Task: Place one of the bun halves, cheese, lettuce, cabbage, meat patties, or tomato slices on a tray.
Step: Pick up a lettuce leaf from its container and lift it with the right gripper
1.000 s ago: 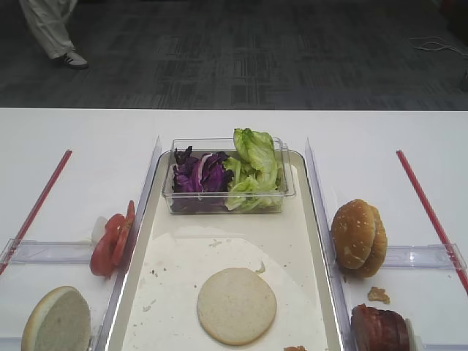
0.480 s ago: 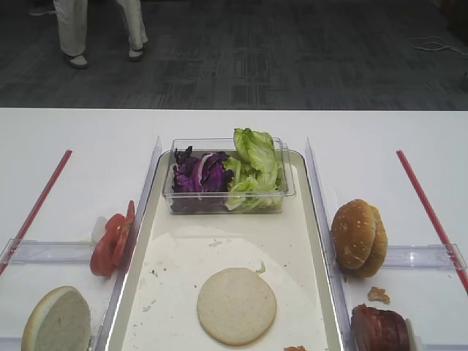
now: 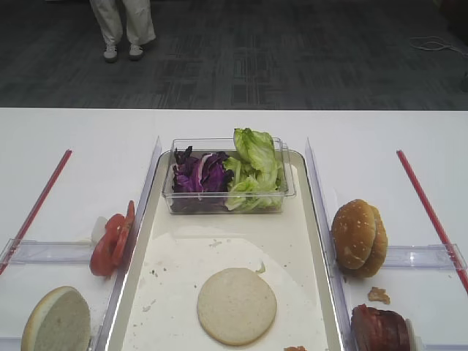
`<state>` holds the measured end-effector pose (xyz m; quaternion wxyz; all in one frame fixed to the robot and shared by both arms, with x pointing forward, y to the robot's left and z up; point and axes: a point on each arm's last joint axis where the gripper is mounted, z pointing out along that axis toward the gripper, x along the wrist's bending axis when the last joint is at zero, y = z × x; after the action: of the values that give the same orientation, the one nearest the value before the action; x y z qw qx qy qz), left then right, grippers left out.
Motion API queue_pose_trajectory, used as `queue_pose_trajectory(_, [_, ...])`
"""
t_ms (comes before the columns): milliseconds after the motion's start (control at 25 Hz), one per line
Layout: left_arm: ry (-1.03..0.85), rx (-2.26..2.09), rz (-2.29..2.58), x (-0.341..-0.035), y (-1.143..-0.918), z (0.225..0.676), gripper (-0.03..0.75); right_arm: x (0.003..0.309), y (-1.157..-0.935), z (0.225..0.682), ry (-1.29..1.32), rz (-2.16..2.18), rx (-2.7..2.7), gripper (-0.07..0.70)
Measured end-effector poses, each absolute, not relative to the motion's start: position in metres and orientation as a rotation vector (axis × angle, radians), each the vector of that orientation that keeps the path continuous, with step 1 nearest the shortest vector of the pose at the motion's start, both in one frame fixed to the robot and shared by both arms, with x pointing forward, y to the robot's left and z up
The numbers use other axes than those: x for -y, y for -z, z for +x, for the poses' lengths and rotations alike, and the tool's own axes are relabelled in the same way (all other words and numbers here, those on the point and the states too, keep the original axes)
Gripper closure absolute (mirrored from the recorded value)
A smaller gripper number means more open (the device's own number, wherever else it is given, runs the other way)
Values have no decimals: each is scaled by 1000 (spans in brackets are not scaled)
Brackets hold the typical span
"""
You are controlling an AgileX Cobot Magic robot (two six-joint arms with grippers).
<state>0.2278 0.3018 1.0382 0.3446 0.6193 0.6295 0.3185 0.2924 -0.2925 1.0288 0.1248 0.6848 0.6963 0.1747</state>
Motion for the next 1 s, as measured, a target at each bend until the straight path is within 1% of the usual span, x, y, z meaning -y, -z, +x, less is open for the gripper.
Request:
queue_pose_trajectory(600, [-819,-1633,1606,-301,-1038,228,294,292,-1024,308,-445,2085,-2078,188])
queue_pose_trajectory(840, [-819,-1633,1606,-301,-1038,228,294,292,-1038,330,-414,2113,-2095,188])
queue_pose_trajectory(1000, [-819,-1633,1606,-301,-1038,228,294,295,-1048,355,-360,2123,-2104,188])
